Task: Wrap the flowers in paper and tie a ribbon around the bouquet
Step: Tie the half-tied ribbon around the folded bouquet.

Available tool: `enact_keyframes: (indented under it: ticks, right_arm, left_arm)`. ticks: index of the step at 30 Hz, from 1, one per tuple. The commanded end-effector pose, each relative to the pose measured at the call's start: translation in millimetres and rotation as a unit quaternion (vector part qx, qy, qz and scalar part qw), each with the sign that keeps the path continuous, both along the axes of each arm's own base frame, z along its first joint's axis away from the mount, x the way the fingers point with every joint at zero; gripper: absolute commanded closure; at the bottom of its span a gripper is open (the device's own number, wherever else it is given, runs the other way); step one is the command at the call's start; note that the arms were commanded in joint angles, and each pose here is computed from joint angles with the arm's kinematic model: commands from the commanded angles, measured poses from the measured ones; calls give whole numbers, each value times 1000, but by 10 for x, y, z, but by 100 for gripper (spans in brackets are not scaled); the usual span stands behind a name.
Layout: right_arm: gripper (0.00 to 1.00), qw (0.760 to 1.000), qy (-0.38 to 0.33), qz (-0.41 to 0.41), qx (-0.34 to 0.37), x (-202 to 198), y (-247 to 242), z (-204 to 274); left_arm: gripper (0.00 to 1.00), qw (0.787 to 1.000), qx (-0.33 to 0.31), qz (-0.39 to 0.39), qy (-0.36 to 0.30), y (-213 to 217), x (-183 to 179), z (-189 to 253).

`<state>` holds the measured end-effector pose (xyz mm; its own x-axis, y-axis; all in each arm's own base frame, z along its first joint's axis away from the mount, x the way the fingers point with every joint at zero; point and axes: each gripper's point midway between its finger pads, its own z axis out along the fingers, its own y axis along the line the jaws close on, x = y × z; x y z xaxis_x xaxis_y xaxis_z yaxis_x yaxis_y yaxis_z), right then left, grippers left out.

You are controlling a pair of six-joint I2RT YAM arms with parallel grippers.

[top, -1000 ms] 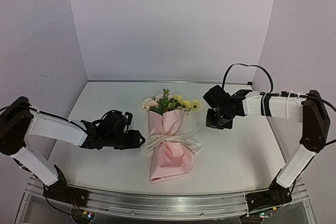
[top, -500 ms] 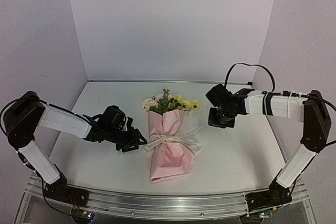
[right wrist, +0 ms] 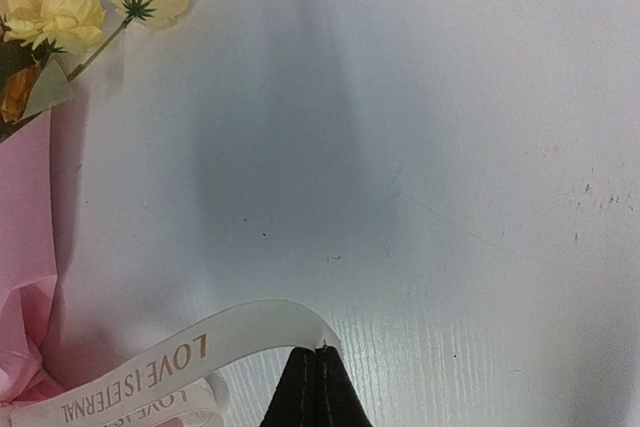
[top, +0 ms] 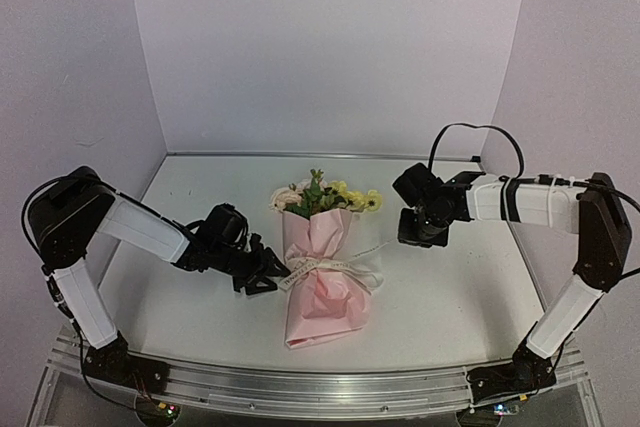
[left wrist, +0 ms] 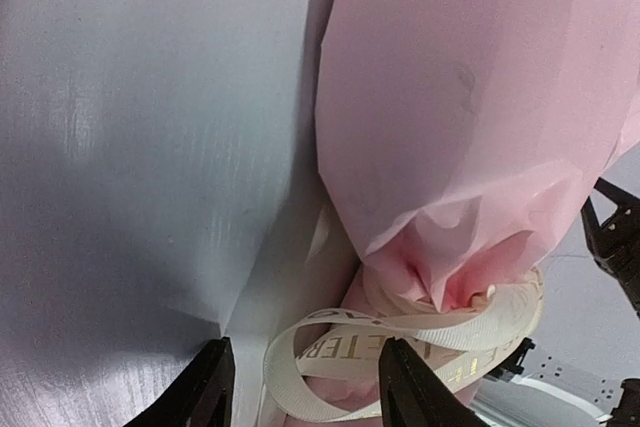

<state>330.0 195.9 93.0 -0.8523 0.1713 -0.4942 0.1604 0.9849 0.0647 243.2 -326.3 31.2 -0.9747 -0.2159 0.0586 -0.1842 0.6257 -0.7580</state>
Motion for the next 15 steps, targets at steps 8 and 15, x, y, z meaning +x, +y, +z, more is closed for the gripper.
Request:
enact_keyframes:
  ticks: [8,15]
  right_arm:
    - [100,1000,-19,-1,13,-13,-14,173]
    - [100,999,-13,29,32,-53,117,160]
  left_arm:
    - [76,996,-64,51,43,-126,119,123]
    - [99,997,34,54,-47,87,372,426]
